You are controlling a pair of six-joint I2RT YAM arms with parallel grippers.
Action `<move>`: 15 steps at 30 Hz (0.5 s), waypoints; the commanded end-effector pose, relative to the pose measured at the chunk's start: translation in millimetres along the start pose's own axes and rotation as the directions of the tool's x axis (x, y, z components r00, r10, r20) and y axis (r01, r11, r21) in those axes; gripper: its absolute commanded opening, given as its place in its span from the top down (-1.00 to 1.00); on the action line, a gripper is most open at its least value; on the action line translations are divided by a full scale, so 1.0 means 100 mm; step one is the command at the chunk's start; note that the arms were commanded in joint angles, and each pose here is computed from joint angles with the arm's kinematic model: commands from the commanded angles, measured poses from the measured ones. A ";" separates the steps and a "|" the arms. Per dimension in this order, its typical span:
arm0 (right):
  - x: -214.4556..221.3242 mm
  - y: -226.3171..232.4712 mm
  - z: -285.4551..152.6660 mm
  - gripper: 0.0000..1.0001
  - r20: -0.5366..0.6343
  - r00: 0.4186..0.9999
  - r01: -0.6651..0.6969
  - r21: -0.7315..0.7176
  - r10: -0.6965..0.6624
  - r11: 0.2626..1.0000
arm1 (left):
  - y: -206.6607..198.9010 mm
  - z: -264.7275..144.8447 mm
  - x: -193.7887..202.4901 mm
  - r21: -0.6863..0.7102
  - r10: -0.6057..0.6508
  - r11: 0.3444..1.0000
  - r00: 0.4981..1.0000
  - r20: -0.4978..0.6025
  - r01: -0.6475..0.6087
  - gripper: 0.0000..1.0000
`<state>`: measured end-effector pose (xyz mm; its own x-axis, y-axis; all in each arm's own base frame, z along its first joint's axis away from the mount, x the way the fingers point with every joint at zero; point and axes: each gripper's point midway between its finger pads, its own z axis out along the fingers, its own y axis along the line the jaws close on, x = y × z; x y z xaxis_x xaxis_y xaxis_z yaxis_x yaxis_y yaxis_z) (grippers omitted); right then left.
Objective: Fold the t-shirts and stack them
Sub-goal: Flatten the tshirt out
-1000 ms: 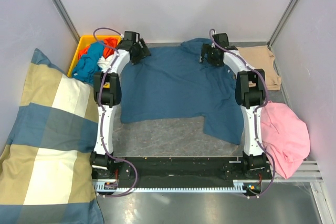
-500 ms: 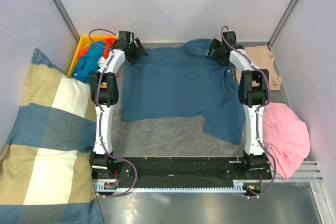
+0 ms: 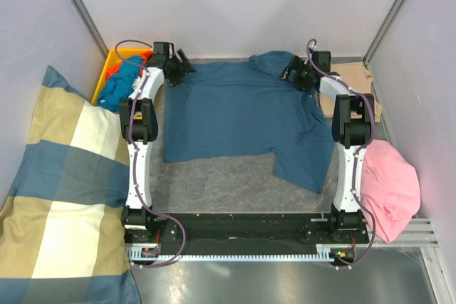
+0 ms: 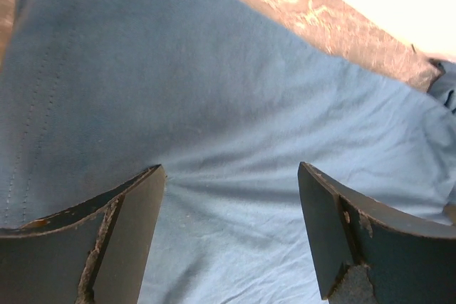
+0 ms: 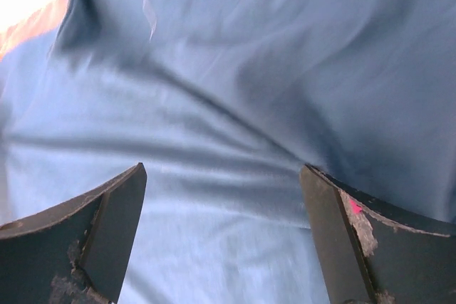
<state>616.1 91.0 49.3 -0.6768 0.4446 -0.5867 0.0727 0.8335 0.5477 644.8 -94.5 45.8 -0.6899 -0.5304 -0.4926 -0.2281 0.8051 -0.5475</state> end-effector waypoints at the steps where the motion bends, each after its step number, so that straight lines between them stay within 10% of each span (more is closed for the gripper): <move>1: 0.10 0.42 -0.33 -0.96 -0.032 0.998 0.053 -0.185 -0.060 0.981 | 0.44 0.11 -0.04 -0.077 -0.032 0.996 0.999 -0.003 0.032 -0.68; 7: 0.04 0.71 -0.80 -0.96 0.041 0.992 0.125 -0.198 -0.119 0.972 | 0.63 0.05 -0.26 -0.055 -0.060 0.997 0.998 0.029 0.061 -0.68; 15: -0.26 1.09 -1.56 -0.96 0.165 0.968 0.218 -0.192 -0.187 0.957 | -0.09 -0.25 -0.64 0.221 -0.017 0.975 0.995 0.100 -0.005 -0.81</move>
<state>537.5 124.3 152.8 -0.6563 0.3537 -0.6664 -0.1378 0.8123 0.5668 661.9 -52.2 60.0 -0.6391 -0.5737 -0.5123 -0.1999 0.7671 -0.6096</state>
